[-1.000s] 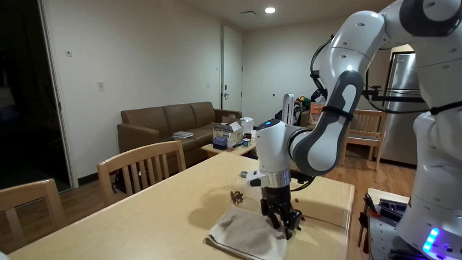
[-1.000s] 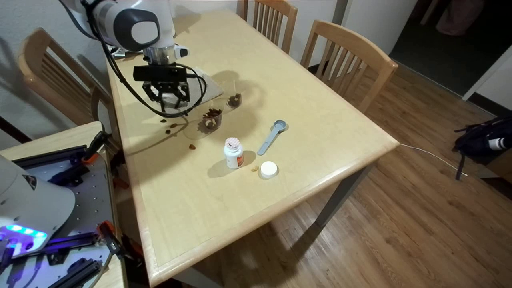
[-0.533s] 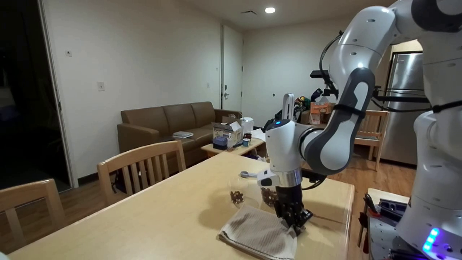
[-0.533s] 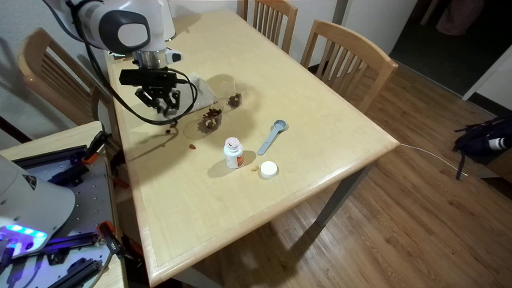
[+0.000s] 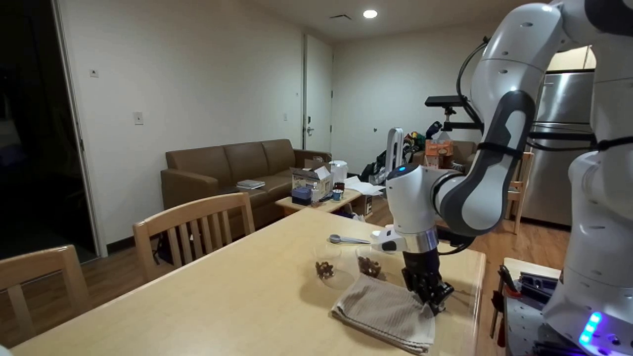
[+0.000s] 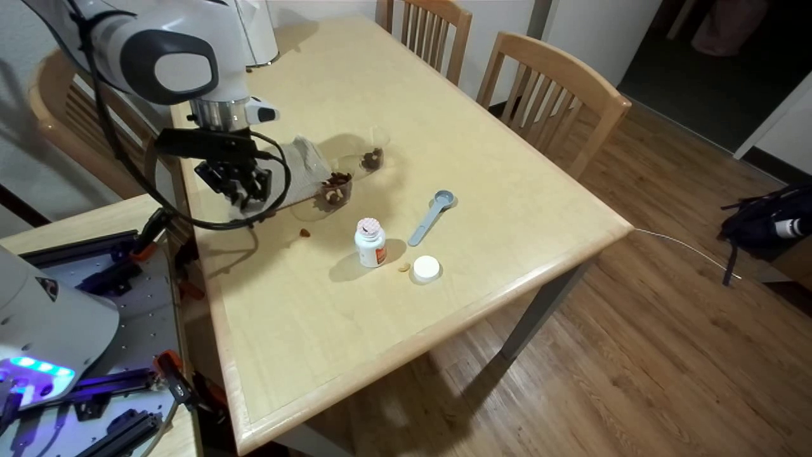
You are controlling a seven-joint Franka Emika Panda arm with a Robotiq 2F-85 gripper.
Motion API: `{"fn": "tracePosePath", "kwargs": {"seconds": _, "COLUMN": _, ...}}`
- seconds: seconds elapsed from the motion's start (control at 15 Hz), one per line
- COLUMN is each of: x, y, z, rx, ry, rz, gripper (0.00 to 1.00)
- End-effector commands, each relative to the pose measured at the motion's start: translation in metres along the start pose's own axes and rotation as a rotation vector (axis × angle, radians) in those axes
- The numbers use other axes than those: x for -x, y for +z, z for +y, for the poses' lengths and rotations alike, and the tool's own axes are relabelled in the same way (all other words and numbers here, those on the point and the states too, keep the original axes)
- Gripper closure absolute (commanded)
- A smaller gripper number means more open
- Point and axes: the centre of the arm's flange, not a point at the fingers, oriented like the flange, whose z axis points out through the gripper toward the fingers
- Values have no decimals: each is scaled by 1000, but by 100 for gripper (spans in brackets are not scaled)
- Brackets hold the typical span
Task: Move the towel to the right
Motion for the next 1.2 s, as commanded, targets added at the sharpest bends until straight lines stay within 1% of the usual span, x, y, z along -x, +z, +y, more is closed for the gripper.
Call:
{"fn": "tracePosePath", "kwargs": {"seconds": 0.0, "x": 42, "y": -8, "z": 14, "rx": 34, "ry": 81, "rz": -33, "gripper": 96}}
{"fn": "tracePosePath", "kwargs": {"seconds": 0.27, "x": 57, "y": -27, "z": 41, "rx": 103, "ry": 94, "rz": -76, "gripper": 96}}
{"fn": "tracePosePath", "kwargs": {"seconds": 0.4, "x": 63, "y": -30, "z": 49, "rx": 115, "ry": 102, "rz": -90, "gripper": 96}}
{"fn": "tracePosePath", "kwargs": {"seconds": 0.73, "x": 71, "y": -24, "z": 53, "rx": 106, "ry": 122, "rz": -97, "gripper": 96}}
{"fn": "tracePosePath", "kwargs": {"seconds": 1.13, "x": 80, "y": -29, "z": 57, "rx": 114, "ry": 162, "rz": -164, "gripper": 96}}
